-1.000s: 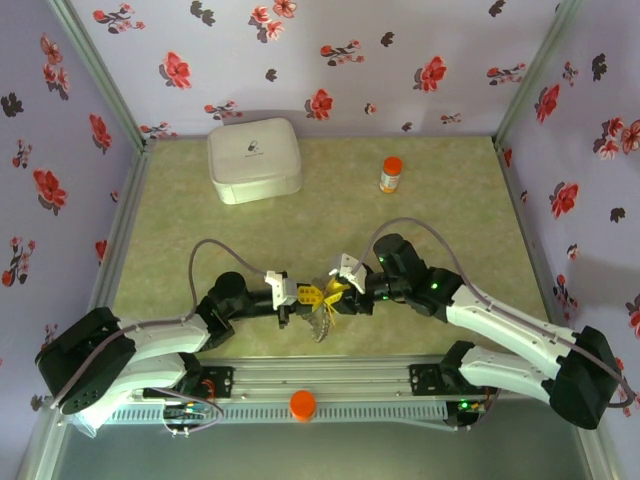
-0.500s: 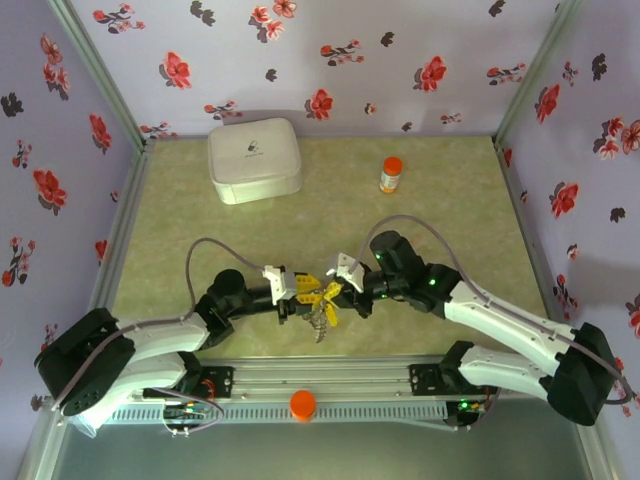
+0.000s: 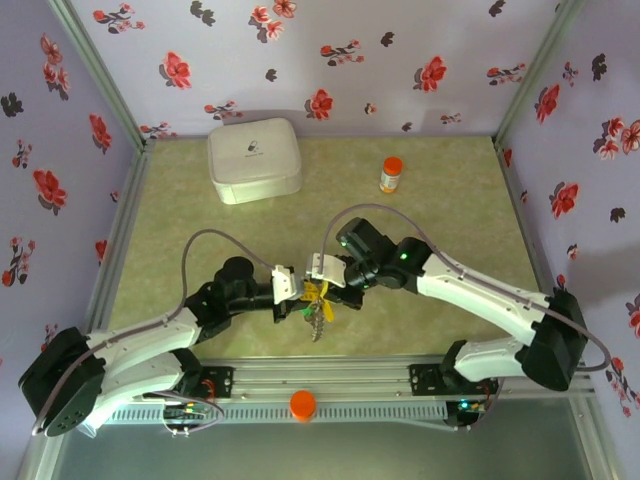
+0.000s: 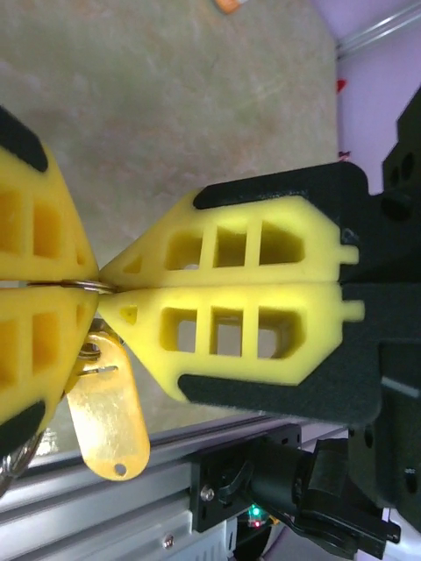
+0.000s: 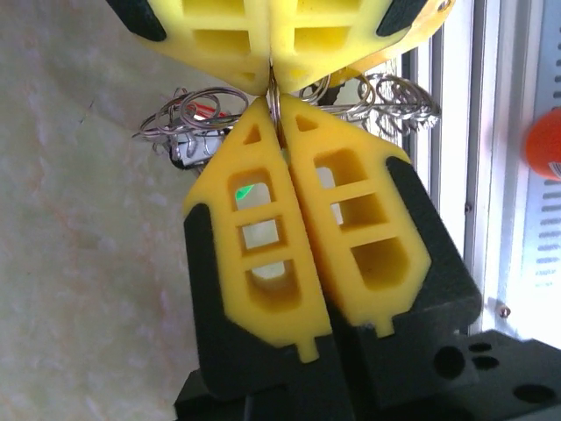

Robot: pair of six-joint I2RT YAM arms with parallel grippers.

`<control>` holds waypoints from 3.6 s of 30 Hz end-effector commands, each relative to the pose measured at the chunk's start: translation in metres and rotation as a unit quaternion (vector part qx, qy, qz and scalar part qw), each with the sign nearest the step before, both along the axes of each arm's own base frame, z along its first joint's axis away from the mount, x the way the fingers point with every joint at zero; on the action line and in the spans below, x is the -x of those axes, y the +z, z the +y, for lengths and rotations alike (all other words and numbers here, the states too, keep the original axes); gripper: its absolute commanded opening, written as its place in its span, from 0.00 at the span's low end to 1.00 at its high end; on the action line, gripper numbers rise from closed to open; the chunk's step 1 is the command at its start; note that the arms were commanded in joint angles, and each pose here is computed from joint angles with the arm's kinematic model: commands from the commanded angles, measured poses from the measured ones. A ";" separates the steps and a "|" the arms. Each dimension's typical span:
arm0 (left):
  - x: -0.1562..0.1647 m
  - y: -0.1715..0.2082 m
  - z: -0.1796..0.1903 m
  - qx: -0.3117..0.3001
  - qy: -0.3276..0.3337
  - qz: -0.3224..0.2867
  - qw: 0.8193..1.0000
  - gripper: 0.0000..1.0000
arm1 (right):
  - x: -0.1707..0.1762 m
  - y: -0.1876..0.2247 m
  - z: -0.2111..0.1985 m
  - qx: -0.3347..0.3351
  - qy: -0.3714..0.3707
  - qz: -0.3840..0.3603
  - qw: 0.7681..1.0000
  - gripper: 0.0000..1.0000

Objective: Put the keys on the keyring

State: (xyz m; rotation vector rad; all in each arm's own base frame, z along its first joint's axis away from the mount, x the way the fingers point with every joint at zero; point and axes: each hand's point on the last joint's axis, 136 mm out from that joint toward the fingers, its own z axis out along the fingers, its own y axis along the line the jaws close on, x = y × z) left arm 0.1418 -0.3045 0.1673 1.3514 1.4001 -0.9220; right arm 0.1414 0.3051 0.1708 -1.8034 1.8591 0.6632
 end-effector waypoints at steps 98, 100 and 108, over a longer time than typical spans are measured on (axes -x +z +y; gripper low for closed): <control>-0.038 0.055 0.012 0.138 0.124 -0.023 0.982 0.00 | -0.024 0.025 0.012 -0.255 -0.262 0.151 0.918 0.84; -0.037 0.056 0.013 0.139 0.122 -0.025 0.982 0.00 | -0.026 0.022 0.009 -0.245 -0.266 0.142 0.922 0.80; -0.027 0.054 0.017 0.136 0.108 -0.034 0.984 0.00 | -0.026 0.024 -0.005 -0.237 -0.275 0.113 0.925 0.61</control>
